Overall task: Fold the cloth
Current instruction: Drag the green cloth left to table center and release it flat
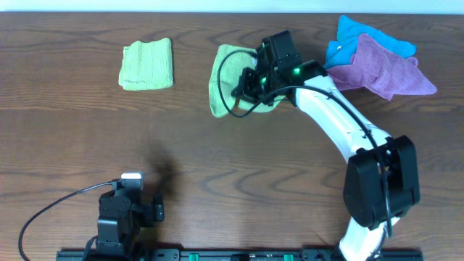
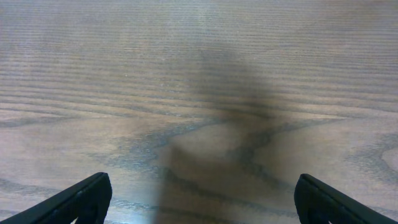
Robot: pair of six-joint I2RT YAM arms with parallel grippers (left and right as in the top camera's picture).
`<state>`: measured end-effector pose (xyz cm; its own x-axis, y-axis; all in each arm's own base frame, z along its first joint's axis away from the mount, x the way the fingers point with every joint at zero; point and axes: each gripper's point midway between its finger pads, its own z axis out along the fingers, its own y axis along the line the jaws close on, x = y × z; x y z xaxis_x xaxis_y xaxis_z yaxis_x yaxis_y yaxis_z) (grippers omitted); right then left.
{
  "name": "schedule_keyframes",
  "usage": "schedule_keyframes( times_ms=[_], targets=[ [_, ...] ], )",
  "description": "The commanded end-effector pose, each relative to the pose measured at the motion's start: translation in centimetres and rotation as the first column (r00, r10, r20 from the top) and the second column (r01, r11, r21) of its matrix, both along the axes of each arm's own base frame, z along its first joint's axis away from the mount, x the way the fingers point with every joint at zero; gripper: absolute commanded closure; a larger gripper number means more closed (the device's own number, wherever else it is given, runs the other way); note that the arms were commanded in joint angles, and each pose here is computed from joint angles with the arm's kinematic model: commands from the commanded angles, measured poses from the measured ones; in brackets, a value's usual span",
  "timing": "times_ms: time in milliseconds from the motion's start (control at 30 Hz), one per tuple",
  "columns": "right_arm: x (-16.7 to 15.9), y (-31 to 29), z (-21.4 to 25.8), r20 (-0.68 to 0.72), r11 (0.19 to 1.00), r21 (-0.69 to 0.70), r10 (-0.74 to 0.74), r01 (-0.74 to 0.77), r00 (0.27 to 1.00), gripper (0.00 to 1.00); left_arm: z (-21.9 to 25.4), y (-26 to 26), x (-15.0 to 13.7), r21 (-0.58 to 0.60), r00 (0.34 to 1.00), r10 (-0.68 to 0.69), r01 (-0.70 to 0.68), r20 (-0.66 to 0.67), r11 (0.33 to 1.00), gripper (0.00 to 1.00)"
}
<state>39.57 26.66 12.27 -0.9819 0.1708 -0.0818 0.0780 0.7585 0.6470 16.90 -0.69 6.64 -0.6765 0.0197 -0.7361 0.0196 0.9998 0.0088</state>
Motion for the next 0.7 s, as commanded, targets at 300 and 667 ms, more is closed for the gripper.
schedule_keyframes(
  times_ms=[300, 667],
  targets=[
    [-4.8, 1.3, -1.0, -0.078, 0.988, -0.079, 0.124, -0.130, 0.989, 0.99, -1.5, 0.1, -1.2, 0.021, 0.997, -0.011, 0.013, -0.070, 1.000, 0.05],
    [-8.0, -0.7, -6.7, -0.104, 0.937, -0.286, 0.180, -0.203, 0.978, 0.01, -1.5, 0.1, -1.2, 0.021, 0.997, -0.011, 0.013, -0.070, 1.000, 0.05]
  ],
)
